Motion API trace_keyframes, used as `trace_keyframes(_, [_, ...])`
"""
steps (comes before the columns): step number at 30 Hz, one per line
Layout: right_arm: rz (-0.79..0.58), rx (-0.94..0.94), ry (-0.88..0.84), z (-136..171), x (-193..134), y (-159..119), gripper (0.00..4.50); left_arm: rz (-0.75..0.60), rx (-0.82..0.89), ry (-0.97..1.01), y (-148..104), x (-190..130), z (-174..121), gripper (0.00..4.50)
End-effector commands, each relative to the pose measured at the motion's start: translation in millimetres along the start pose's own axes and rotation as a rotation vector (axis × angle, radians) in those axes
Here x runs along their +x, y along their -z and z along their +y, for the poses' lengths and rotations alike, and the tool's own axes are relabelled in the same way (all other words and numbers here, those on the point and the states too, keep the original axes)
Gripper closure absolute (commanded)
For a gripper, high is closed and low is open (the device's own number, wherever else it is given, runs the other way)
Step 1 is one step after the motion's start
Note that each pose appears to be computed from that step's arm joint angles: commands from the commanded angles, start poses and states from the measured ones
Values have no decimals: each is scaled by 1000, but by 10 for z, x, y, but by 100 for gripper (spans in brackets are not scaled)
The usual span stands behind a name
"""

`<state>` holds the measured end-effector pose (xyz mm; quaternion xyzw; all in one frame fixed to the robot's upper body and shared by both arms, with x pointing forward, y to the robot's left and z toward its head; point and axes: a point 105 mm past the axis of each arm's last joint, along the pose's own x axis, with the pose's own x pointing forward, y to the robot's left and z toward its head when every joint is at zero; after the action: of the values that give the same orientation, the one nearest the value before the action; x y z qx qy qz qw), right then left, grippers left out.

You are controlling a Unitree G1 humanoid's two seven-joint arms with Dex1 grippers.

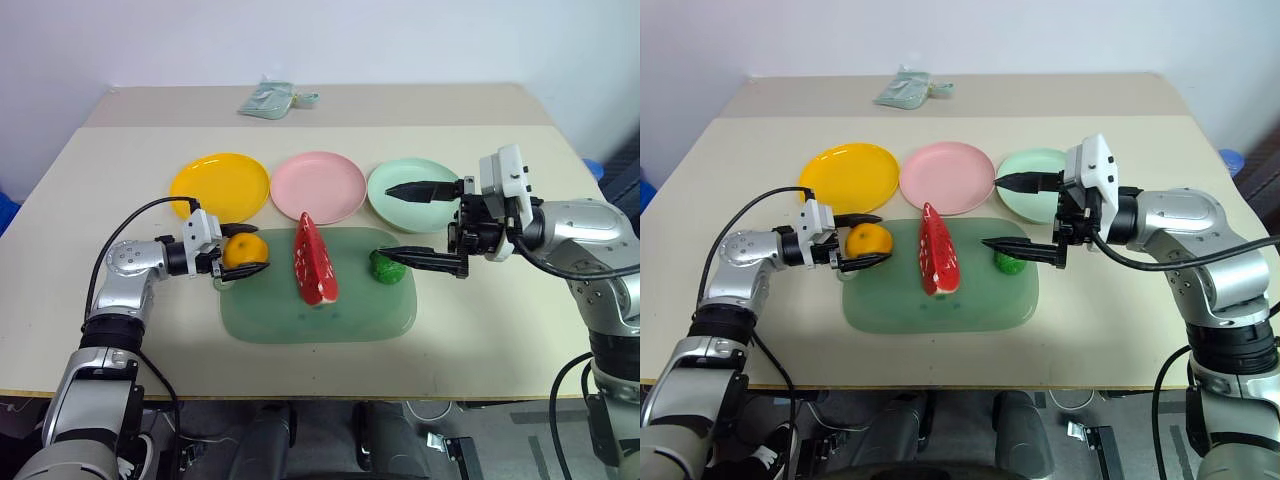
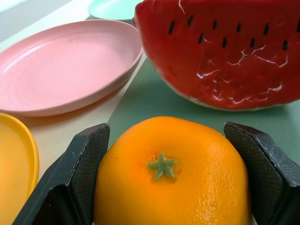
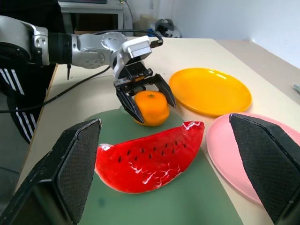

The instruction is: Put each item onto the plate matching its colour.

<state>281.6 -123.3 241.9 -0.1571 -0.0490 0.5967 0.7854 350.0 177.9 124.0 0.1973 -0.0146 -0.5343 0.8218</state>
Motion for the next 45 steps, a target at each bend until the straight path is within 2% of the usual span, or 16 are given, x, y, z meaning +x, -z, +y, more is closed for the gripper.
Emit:
trace_keyframes(1, [-28, -43, 1, -27, 18, -92, 0, -73, 23, -62, -187, -75, 119, 107])
trace_keyframes(5, [-47, -58, 17, -71, 36, -119, 0, -257, -27, -197, -558, -137, 384, 107])
trace_keyframes(7, [-91, -77, 46, -146, 62, -193, 0, -325, 8, -369, -734, -230, 662, 107])
trace_keyframes(9, [-117, -86, 49, -165, 88, -240, 0, -354, 21, -446, -803, -269, 784, 107])
trace_keyframes(11, [-162, -129, 140, -307, 137, -303, 0, -312, 28, -519, -756, -232, 889, 107])
trace_keyframes(14, [-193, -147, 293, -553, 196, -319, 0, -273, 4, -749, -678, -306, 1167, 107])
trace_keyframes(18, [-177, -150, 307, -565, 219, -249, 0, -276, -85, -876, -616, -360, 1334, 107])
trace_keyframes(21, [-164, -142, 295, -541, 233, -183, 0, -275, -115, -907, -574, -286, 1358, 107])
trace_keyframes(27, [-161, -132, 274, -495, 225, -142, 0, -191, -161, -917, -398, -222, 1352, 107])
trace_keyframes(29, [-156, -131, 273, -493, 210, -123, 0, -167, -151, -935, -366, -243, 1357, 14])
trace_keyframes(30, [-154, -133, 274, -493, 206, -117, 0, -167, -155, -925, -359, -236, 1349, 2])
trace_keyframes(34, [-149, -137, 274, -492, 195, -101, 0, -173, -116, -931, -397, -271, 1352, 2])
trace_keyframes(37, [-149, -140, 276, -496, 192, -93, 0, -236, -98, -933, -528, -320, 1379, 2])
trace_keyframes(42, [-150, -142, 279, -515, 184, -97, 0, -436, -94, -731, -898, -275, 1267, 2])
trace_keyframes(44, [-145, -130, 283, -524, 170, -81, 0, -453, -45, -510, -1007, -179, 1022, 2])
trace_keyframes(45, [-144, -125, 285, -530, 170, -75, 0, -446, -78, -427, -983, -165, 925, 2])
